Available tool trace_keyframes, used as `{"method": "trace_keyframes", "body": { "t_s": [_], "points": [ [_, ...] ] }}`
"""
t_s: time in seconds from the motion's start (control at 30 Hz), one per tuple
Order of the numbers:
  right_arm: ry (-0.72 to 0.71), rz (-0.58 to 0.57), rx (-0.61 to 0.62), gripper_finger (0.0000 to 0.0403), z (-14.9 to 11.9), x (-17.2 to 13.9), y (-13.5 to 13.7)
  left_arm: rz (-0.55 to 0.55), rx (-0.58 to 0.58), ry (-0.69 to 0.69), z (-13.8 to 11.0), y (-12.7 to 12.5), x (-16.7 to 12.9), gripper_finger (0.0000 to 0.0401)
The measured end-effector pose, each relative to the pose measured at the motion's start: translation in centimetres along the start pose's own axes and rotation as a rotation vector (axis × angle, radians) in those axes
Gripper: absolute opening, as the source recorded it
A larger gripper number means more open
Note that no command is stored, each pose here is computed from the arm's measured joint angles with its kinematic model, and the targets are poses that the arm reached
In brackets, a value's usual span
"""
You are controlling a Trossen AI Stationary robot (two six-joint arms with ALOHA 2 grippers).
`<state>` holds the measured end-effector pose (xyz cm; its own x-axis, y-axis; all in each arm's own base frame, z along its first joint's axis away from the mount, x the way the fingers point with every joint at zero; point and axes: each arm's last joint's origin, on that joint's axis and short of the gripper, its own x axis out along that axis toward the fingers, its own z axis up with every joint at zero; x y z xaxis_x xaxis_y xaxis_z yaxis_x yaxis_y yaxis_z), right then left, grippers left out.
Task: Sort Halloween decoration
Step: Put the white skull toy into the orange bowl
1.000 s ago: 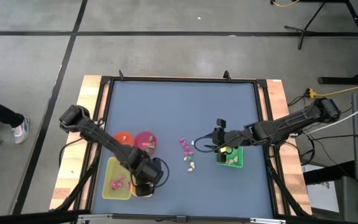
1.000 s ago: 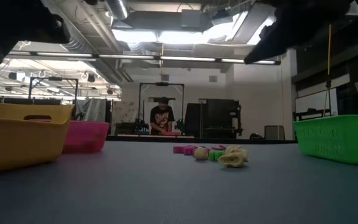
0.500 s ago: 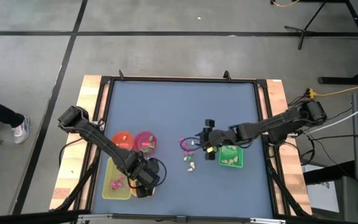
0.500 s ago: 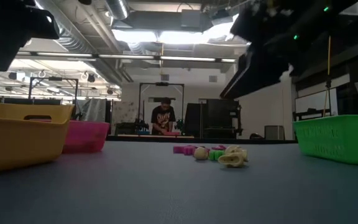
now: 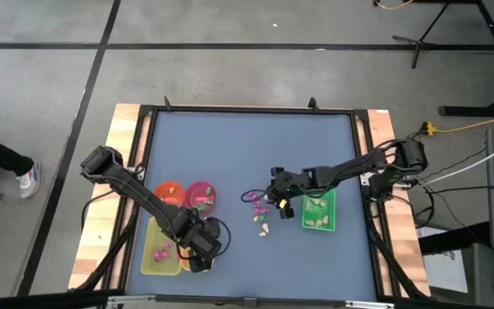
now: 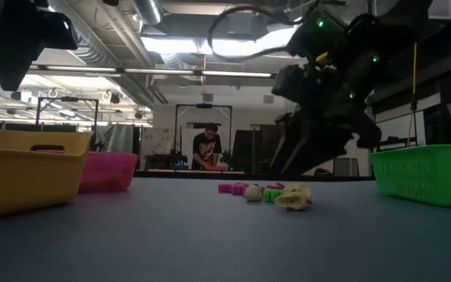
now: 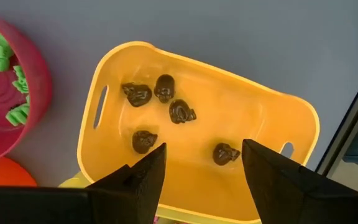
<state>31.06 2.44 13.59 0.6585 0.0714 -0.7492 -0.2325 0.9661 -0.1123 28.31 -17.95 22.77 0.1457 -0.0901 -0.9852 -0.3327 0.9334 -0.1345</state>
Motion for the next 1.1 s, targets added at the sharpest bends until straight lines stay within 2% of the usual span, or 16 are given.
{"method": "trace_keyframes", "body": {
  "t_s": [0.3,1.1],
  "points": [
    [0.009,-0.002,-0.072,0.0184,-0.5,1.3,-0.1,0.021,0.0,-0.037,0.1,0.0,0.0,0.0194],
    [0.03,0.0,-0.064,0.0184,-1.2,2.6,-0.1,0.008,-0.001,-0.047,0.2,-0.1,0.0,0.0194]
  ]
}}
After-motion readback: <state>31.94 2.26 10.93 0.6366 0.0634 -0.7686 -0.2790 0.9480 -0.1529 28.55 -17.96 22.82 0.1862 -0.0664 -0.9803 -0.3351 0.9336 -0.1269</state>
